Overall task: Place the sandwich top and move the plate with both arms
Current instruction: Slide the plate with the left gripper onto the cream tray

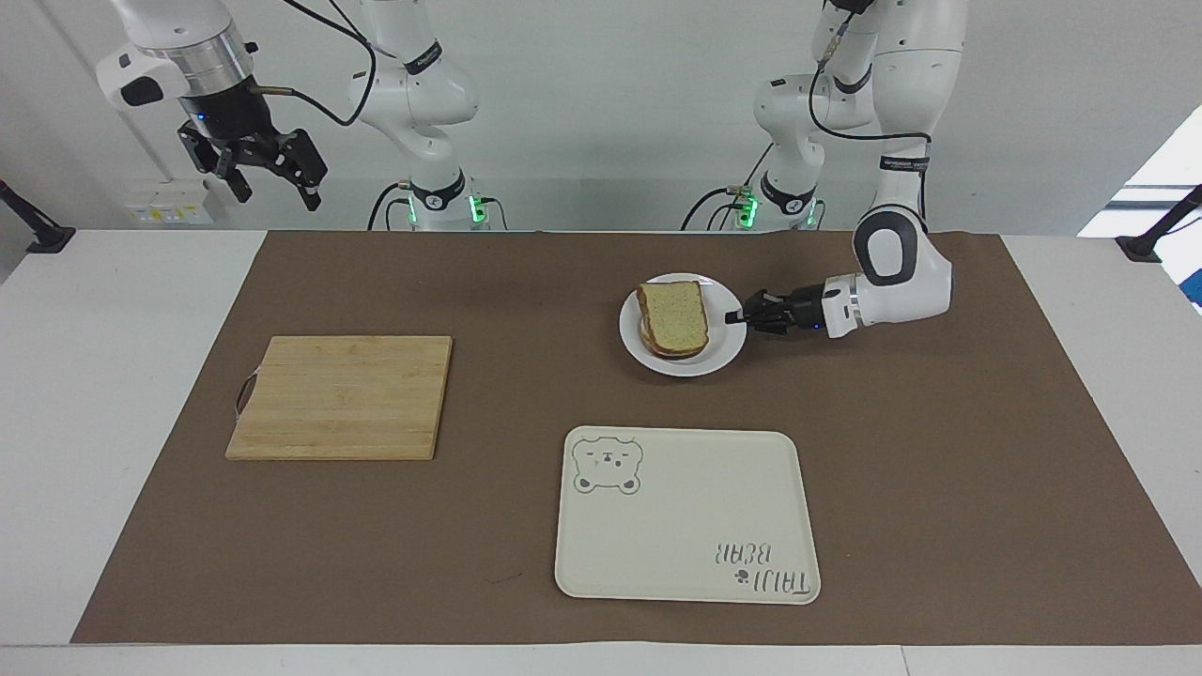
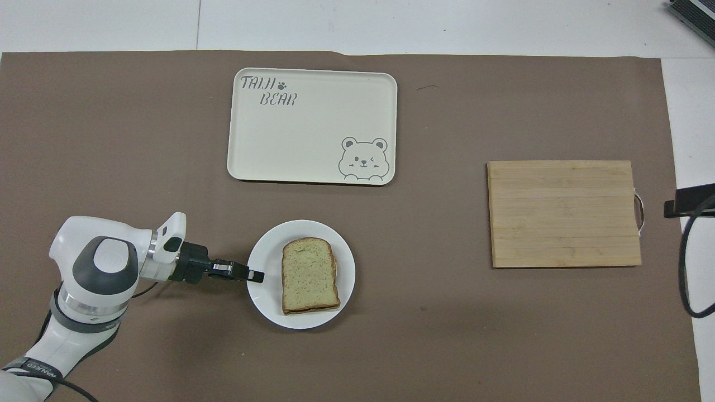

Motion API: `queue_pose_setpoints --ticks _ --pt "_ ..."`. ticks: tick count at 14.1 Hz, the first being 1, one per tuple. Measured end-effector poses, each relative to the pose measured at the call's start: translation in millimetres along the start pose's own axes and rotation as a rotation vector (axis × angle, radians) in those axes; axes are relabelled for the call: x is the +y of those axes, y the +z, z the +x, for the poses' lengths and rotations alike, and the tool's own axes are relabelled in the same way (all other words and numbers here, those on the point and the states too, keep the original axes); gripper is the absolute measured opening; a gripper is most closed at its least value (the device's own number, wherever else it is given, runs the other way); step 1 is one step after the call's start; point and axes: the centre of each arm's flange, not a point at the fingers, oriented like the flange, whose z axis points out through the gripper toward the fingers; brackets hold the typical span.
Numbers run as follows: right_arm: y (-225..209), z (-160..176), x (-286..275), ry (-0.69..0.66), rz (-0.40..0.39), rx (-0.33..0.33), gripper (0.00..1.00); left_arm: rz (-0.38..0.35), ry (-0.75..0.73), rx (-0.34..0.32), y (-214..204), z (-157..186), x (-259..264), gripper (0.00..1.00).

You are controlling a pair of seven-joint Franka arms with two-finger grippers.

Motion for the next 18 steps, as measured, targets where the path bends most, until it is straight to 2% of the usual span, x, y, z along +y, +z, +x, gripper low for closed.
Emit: queue_pose_setpoints --ticks 4,8,13,18 --pt "0.0 0.0 -0.1 0.0 0.0 0.0 1.0 -0.056 0.024 0.009 -29.1 35.4 20.0 0.04" --pt "-1.6 1.8 -0.3 -0.001 0.002 0.017 1.0 -0.081 0.058 0.009 -54.7 67.3 30.6 0.04" --pt "-4.1 4.8 -1.2 -0.044 0.003 0.047 1.0 -0.009 0.033 0.008 -81.6 100.4 28.3 0.04" --pt "-4.1 4.8 -2.0 -0.046 0.003 0.047 1.0 0.007 -0.004 0.055 -102.2 146.7 46.5 0.04"
